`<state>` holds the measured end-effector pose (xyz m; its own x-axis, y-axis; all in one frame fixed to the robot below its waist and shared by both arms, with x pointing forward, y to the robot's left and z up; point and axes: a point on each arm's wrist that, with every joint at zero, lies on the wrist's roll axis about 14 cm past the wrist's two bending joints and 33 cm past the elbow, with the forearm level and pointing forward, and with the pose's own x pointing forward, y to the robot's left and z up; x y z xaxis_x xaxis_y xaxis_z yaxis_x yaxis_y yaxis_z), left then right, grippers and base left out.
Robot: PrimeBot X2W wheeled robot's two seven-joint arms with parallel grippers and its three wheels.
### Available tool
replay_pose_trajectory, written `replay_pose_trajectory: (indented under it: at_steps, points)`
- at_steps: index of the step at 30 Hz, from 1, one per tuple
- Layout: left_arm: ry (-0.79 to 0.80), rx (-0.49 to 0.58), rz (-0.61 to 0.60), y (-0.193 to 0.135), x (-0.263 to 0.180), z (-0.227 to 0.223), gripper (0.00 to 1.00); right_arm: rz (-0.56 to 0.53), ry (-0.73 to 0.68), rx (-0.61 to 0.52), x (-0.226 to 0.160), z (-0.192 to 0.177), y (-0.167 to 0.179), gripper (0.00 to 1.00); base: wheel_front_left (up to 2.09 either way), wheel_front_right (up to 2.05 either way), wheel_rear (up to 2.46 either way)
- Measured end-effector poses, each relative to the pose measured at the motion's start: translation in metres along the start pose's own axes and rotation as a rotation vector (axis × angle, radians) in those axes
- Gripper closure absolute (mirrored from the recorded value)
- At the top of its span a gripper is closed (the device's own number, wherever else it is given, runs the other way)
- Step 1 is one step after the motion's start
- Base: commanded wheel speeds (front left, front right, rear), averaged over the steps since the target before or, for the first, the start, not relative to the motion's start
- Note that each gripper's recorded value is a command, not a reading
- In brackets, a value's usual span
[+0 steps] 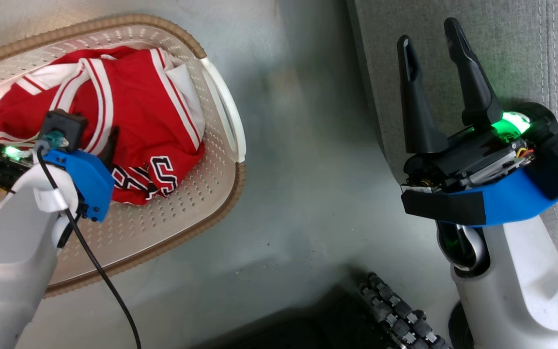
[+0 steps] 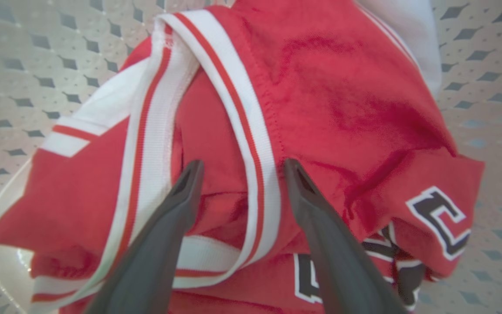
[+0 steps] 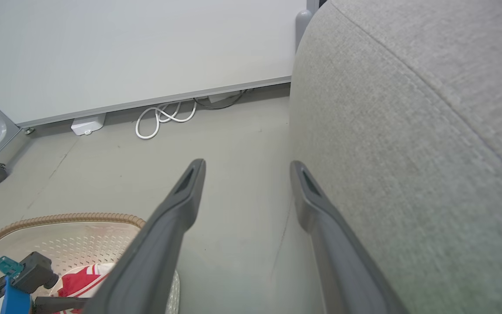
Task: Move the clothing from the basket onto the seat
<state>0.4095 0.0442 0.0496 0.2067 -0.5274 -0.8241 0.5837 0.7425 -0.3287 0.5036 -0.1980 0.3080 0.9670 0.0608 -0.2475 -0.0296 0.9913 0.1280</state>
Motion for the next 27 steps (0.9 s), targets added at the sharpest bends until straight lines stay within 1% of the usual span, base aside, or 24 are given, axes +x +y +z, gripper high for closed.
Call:
replay_pose_trajectory:
  at_steps: [8,24,25,26,27]
  points:
    - [0.101,0.012,0.009,0.005,0.010,-0.015,0.00,-0.006,0.015,0.002,-0.002,-0.006,-0.002,0.00,0.00,0.00,0.00]
    - [0.244,0.032,-0.046,-0.009,0.012,-0.032,0.00,-0.005,0.018,0.009,-0.002,-0.008,-0.002,0.00,0.00,0.00,0.00]
    - [0.253,0.033,-0.050,-0.010,0.012,-0.033,0.22,-0.006,0.018,0.009,-0.002,-0.008,-0.002,0.00,0.00,0.00,0.00]
    - [0.262,0.035,-0.054,-0.011,0.011,-0.034,0.53,-0.006,0.018,0.009,-0.002,-0.008,-0.002,0.00,0.00,0.00,0.00]
    - [0.267,0.037,-0.057,-0.012,0.011,-0.035,0.62,-0.006,0.018,0.009,-0.001,-0.008,-0.002,0.00,0.00,0.00,0.00]
